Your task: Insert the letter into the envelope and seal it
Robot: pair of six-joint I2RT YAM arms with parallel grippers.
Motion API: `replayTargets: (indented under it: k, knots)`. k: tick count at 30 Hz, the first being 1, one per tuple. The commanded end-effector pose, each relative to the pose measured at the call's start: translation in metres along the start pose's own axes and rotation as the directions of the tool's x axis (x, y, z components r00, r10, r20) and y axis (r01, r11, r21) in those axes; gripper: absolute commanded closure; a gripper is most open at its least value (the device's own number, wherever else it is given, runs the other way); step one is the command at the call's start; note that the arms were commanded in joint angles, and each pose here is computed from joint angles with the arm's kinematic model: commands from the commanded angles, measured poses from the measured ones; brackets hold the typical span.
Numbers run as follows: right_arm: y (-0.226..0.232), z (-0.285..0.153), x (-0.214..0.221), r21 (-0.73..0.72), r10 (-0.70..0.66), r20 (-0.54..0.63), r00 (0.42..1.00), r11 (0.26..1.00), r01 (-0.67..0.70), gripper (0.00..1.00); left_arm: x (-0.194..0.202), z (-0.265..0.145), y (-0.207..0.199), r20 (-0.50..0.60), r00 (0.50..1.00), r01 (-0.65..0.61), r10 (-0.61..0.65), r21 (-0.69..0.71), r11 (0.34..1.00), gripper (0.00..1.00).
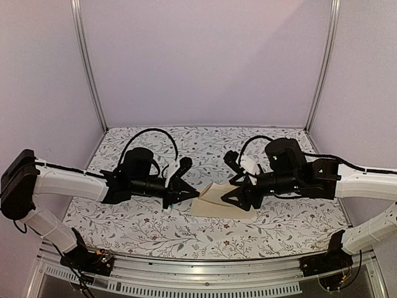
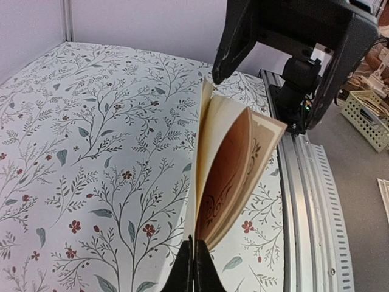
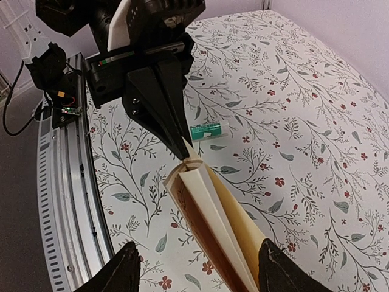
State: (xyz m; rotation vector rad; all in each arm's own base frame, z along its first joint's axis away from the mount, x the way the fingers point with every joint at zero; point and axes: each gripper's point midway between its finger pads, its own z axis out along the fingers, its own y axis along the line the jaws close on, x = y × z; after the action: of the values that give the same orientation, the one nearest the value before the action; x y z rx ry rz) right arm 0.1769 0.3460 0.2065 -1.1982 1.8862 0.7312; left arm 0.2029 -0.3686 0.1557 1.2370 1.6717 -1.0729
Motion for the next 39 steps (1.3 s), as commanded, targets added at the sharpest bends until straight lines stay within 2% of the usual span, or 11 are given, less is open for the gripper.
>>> replayTargets:
  k: [1, 8, 14, 19, 25, 32, 39]
  knots:
    - [0.002, 0.008, -0.007, -0.011, -0.035, 0.007, 0.999, 0.999, 0.035, 0.23, 0.001, -0.003, 0.001, 0.005, 1.000, -0.002, 0.002, 0.011, 1.000, 1.00]
    - [-0.007, 0.020, -0.004, 0.027, -0.037, -0.022, 0.999, 0.999, 0.038, 0.25, 0.001, -0.004, -0.002, 0.003, 1.000, 0.000, 0.000, 0.025, 1.000, 1.00]
    - [-0.007, 0.025, -0.003, 0.027, -0.055, -0.031, 0.998, 0.998, 0.056, 0.49, 0.002, -0.004, -0.002, -0.001, 1.000, -0.002, 0.002, 0.030, 1.000, 1.00]
    - [-0.009, 0.029, 0.001, 0.031, -0.057, -0.051, 0.997, 0.998, 0.058, 0.65, 0.003, -0.004, -0.002, -0.003, 1.000, -0.001, 0.002, 0.032, 0.999, 1.00]
    - [-0.006, 0.036, 0.006, 0.004, -0.060, -0.069, 0.996, 0.998, 0.060, 0.76, 0.002, -0.004, -0.003, -0.003, 1.000, -0.001, 0.001, 0.031, 1.000, 1.00]
    - [-0.005, 0.046, 0.007, -0.006, -0.060, -0.090, 0.994, 0.998, 0.060, 0.86, 0.003, -0.003, -0.003, -0.004, 1.000, 0.001, -0.001, 0.035, 0.999, 1.00]
    - [-0.004, 0.055, 0.009, -0.022, -0.057, -0.111, 0.992, 0.998, 0.055, 0.90, 0.001, -0.003, -0.001, 0.001, 1.000, 0.005, -0.005, 0.028, 1.000, 1.00]
